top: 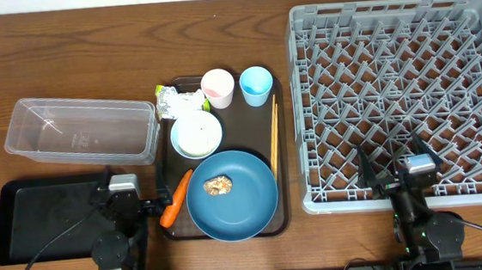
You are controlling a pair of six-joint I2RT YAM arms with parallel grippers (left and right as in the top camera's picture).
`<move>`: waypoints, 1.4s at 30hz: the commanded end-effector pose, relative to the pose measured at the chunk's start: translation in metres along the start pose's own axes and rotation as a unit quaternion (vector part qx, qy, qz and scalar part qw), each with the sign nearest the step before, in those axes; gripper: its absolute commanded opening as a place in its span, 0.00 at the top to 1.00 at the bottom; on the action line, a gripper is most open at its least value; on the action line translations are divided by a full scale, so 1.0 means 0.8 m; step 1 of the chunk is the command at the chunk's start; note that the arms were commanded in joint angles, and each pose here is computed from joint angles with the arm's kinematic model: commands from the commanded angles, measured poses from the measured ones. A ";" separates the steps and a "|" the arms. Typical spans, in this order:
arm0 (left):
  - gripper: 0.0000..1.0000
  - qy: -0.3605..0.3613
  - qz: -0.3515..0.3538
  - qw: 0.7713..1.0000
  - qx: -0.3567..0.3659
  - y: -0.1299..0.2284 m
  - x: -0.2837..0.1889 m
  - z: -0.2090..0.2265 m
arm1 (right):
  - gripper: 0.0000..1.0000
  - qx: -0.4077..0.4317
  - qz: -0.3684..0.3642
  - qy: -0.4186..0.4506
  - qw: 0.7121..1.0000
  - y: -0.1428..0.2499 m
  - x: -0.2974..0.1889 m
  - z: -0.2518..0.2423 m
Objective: Sort waste into correct bins and load items into the dishwasher rack
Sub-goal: 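Reach the left gripper to the pink cup and grasp its rim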
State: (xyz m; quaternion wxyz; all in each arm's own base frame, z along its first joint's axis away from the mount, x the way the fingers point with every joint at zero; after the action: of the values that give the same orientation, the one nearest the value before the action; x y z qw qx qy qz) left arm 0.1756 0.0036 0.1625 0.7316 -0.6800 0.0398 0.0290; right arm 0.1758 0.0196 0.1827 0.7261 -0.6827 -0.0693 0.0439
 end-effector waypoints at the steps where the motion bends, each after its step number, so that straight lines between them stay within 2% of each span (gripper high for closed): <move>1: 0.02 0.060 -0.027 0.996 -0.056 -0.031 -0.008 -0.013 | 0.01 0.072 -0.016 -0.051 0.996 -0.017 -0.002 0.013; 4: 0.02 0.059 -0.027 0.996 -0.055 -0.066 -0.017 -0.011 | 0.01 0.131 -0.027 -0.070 0.989 -0.043 -0.006 0.019; 8: 0.02 0.061 0.042 0.995 -0.065 -0.104 -0.018 -0.008 | 0.01 0.135 -0.006 -0.089 0.987 -0.080 -0.002 0.026; 11: 0.02 0.068 0.112 0.989 -0.074 -0.134 -0.003 -0.006 | 0.01 0.147 0.054 -0.083 0.984 -0.104 0.015 0.027; 16: 0.02 0.125 0.212 0.964 -0.101 -0.190 0.042 -0.012 | 0.01 0.143 0.161 -0.127 0.968 -0.139 0.066 0.038; 21: 0.02 0.195 0.269 0.934 -0.132 -0.224 0.089 -0.024 | 0.01 0.159 0.297 -0.131 0.932 -0.146 0.119 0.038; 27: 0.02 0.254 0.288 0.907 -0.174 -0.209 0.135 -0.037 | 0.01 0.195 0.393 -0.123 0.890 -0.108 0.156 0.035; 31: 0.02 0.225 0.322 0.902 -0.182 -0.195 0.163 -0.040 | 0.01 0.191 0.429 -0.070 0.880 -0.085 0.167 0.021; 36: 0.02 0.153 0.353 0.917 -0.101 -0.180 0.206 -0.061 | 0.01 0.184 0.435 0.022 0.881 -0.076 0.171 -0.001; 39: 0.02 0.120 0.365 0.922 -0.053 -0.167 0.230 -0.082 | 0.01 0.185 0.437 0.030 0.880 -0.075 0.170 -0.002; 42: 0.02 0.124 0.360 0.924 -0.028 -0.150 0.253 -0.107 | 0.01 0.185 0.440 0.030 0.878 -0.074 0.169 -0.002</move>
State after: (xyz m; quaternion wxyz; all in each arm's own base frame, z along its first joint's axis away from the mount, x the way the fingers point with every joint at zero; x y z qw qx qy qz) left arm 0.3718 -0.0897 0.2672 0.6044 -0.6638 0.4035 0.1771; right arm 0.3051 0.0412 0.2381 0.7397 -0.4942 0.2626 0.3737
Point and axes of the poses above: each gripper's point midway between its finger pads, its own x axis out along the fingers, its own z axis along the line the jaws close on, y = z × x, the point moved 7 cm from there along -x, back along the fingers, and after that the axes turned 5 degrees about x, right-handed, at the moved point
